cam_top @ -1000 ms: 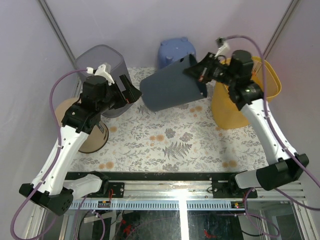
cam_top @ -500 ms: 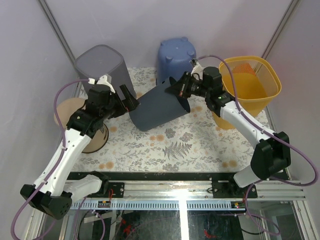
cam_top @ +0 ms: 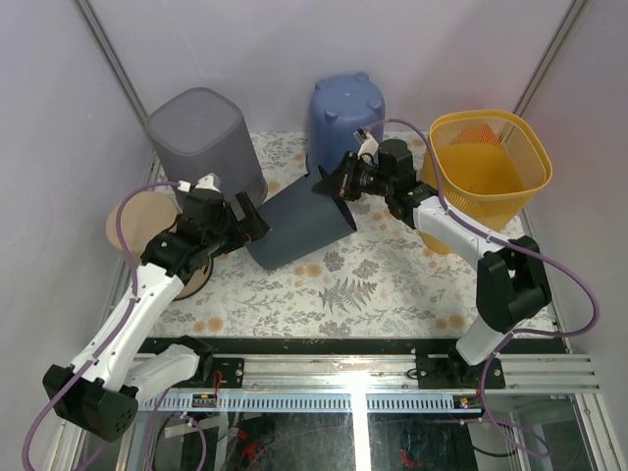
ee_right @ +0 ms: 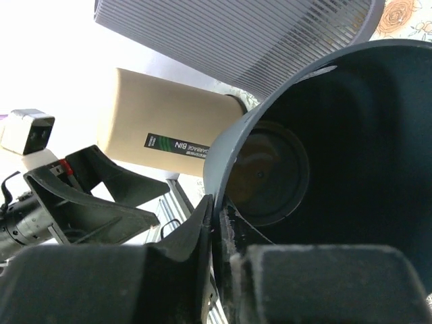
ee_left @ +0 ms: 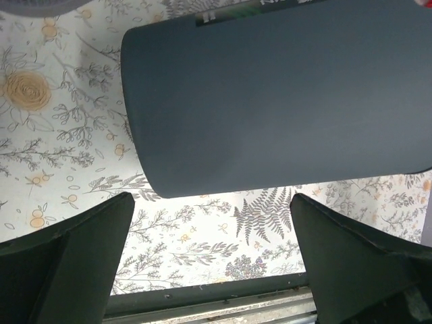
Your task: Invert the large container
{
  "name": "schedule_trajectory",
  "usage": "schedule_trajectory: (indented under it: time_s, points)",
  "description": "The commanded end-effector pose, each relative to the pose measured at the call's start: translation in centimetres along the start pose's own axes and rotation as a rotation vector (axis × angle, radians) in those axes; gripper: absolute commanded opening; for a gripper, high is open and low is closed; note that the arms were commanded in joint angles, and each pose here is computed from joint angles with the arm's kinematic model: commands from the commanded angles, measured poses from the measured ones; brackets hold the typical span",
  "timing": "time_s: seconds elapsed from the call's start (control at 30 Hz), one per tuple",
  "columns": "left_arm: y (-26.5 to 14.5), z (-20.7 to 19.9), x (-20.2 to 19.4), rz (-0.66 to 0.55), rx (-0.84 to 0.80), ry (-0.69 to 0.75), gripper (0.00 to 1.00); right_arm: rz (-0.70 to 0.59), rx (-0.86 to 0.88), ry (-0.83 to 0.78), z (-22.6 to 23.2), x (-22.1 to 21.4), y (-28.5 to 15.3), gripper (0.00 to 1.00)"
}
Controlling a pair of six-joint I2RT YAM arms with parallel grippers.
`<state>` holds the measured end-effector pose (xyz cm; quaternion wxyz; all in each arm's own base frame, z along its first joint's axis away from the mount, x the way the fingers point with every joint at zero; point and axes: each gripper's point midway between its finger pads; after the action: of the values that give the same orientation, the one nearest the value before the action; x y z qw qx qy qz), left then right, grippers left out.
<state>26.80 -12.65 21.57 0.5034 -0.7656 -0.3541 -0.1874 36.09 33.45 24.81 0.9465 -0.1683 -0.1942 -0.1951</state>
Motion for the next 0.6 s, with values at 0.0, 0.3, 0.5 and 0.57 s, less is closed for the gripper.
schedule_trajectory:
  time_s: [0.0,0.3,0.5,0.57]
  points:
    - [0.1,0.5,0.6,-0.048,0.017,-0.038,1.00,0.029,-0.009,-0.016,-1.5,-0.5,1.1,0.16]
    - [1.2,0.6,-1.0,-0.030,-0.026,-0.046,1.00,0.127,-0.138,-0.004,-5.1,-1.9,1.9,0.35]
    - [2.0,1.4,-1.0,-0.027,0.000,-0.025,1.00,0.154,-0.200,-0.036,-5.5,-1.8,1.3,0.48]
    - [2.2,1.8,-0.7,-0.031,0.018,-0.016,1.00,0.171,-0.235,-0.058,-5.5,-1.7,0.8,0.51]
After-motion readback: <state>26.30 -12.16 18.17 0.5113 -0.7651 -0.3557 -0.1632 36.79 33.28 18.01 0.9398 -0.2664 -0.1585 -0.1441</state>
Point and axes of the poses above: each gripper's point midway between its finger pads, its own y axis out along the fingers, its own z axis along the line the jaws close on, x = y × z, and after that the axes turned 6 degrees about y, right-handed
